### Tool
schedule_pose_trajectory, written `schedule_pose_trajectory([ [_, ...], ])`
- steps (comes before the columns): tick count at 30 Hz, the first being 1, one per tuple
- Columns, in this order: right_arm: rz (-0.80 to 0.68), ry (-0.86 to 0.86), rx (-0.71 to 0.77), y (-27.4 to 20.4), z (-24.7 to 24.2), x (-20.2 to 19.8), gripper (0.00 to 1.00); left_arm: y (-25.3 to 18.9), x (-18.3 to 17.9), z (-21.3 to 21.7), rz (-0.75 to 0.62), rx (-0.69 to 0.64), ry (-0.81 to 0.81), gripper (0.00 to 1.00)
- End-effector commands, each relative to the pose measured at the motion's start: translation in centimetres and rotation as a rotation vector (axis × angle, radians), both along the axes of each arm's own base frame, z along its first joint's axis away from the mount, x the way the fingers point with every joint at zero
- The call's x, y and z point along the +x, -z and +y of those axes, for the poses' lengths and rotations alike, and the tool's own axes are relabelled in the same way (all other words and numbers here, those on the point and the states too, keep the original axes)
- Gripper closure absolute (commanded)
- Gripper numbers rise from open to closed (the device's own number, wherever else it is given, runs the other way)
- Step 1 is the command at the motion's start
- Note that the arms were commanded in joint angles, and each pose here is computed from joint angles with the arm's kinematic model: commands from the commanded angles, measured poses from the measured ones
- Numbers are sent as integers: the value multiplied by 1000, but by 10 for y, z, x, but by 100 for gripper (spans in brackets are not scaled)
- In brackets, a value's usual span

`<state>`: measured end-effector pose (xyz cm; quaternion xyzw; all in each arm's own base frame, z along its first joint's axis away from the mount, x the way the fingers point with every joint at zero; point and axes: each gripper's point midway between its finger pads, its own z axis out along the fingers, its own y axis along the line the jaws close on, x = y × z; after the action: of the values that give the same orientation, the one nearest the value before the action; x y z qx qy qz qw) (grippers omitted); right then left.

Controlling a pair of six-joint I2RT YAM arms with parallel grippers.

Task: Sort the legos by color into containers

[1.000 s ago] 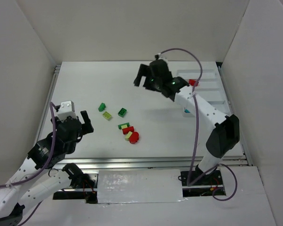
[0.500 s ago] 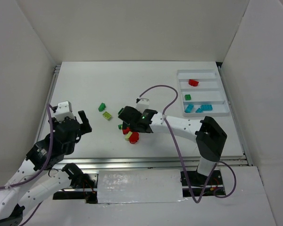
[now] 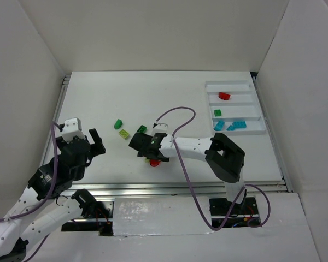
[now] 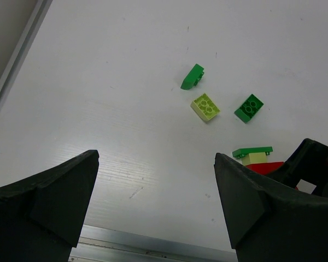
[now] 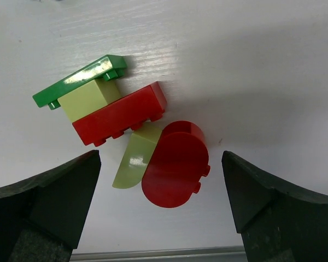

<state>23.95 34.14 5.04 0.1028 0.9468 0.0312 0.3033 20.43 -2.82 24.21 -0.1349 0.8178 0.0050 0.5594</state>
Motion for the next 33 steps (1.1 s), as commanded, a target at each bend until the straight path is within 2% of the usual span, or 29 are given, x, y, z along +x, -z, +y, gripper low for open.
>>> schedule_pose_trajectory([
  [1,-47,44,14,-10,-3,4,1,-14,2,0,-47,-39,-5,1],
  [10,2,27,2,10,-4,-6,7,-16,0,1,-55,-47,-7,1],
  [14,12,18,4,17,-6,-9,17,-17,-1,3,-62,-52,-11,1],
  [22,36,3,4,25,-3,-12,27,-17,-2,3,-63,-53,-9,0],
  [27,39,-15,7,30,-4,-13,28,-16,-2,2,-63,-53,-2,1],
  [33,77,-24,-31,49,-6,-16,22,-17,-2,1,-61,-57,1,1],
])
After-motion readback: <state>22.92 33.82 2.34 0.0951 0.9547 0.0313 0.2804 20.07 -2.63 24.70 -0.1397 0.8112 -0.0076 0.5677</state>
